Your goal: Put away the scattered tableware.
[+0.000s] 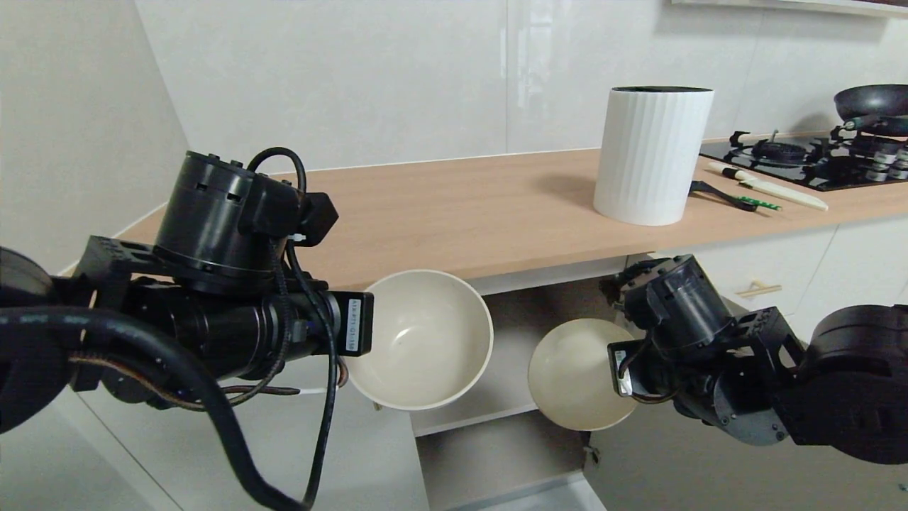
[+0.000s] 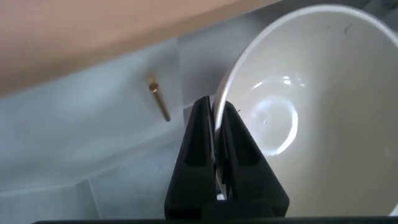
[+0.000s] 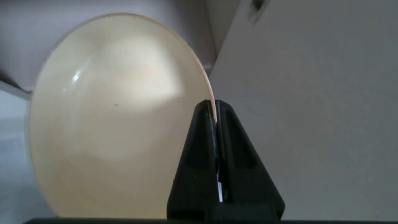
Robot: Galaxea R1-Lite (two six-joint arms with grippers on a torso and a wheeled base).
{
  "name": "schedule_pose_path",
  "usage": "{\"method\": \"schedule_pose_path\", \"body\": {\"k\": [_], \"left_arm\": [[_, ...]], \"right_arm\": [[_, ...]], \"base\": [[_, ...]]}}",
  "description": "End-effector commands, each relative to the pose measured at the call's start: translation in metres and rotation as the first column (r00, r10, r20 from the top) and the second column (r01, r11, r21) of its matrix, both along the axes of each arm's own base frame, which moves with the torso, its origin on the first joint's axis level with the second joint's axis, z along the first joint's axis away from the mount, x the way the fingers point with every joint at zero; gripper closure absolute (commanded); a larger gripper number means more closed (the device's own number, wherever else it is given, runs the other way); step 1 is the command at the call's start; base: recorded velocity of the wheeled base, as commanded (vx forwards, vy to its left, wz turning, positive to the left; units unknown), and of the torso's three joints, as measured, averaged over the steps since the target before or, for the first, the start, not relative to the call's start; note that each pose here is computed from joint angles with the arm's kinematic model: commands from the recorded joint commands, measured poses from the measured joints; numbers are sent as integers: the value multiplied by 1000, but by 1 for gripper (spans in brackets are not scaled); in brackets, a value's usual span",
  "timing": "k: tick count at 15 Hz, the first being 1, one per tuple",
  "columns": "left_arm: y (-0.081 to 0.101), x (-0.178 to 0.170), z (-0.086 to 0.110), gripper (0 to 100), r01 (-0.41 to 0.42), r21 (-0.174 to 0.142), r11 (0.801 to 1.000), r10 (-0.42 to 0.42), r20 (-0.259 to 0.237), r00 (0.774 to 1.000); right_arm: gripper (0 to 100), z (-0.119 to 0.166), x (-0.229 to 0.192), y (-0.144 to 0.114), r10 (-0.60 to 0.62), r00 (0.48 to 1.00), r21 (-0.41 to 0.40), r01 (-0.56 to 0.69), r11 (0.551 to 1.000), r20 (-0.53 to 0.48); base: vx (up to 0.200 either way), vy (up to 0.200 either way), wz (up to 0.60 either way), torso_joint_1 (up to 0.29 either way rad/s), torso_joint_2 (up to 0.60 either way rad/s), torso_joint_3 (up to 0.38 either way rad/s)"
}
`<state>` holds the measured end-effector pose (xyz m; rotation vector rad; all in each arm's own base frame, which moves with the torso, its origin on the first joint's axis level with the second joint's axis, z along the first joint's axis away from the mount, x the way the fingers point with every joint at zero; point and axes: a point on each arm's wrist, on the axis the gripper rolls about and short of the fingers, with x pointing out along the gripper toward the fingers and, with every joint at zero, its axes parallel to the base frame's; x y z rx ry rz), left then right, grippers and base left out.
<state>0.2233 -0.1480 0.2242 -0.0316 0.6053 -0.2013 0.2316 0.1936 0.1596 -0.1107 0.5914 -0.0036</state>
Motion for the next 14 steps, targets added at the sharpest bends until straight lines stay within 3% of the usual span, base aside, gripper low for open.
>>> {"method": "schedule_pose_path", "body": {"k": [1,5,11,14], "left_arm": [[0,1,-1,100,0,2,1000,0,-3,1000],[-1,2,-3,100,-3,5,1000,3,-8,1000],[-1,2,-3,100,-2,5,1000,2,-8,1000],[0,-2,-4,100,20,3,1000,-19,-21,1000]], "right_arm": [[100,-1,-1,1,6,1000,-3,-6,1000,-2],[100,-2,-3,2,11,1000,-3,-11,1000,-4],[100,-8,-1,5,13,1000,-16,-13,1000,-18],[100,-32,5,10,17,997,-46,-20,999,-76]], "base": [[0,0,0,-105,442,344],[0,0,0,-69,439,366],[0,0,0,0,32,21],[0,0,0,-9,61,58]]}}
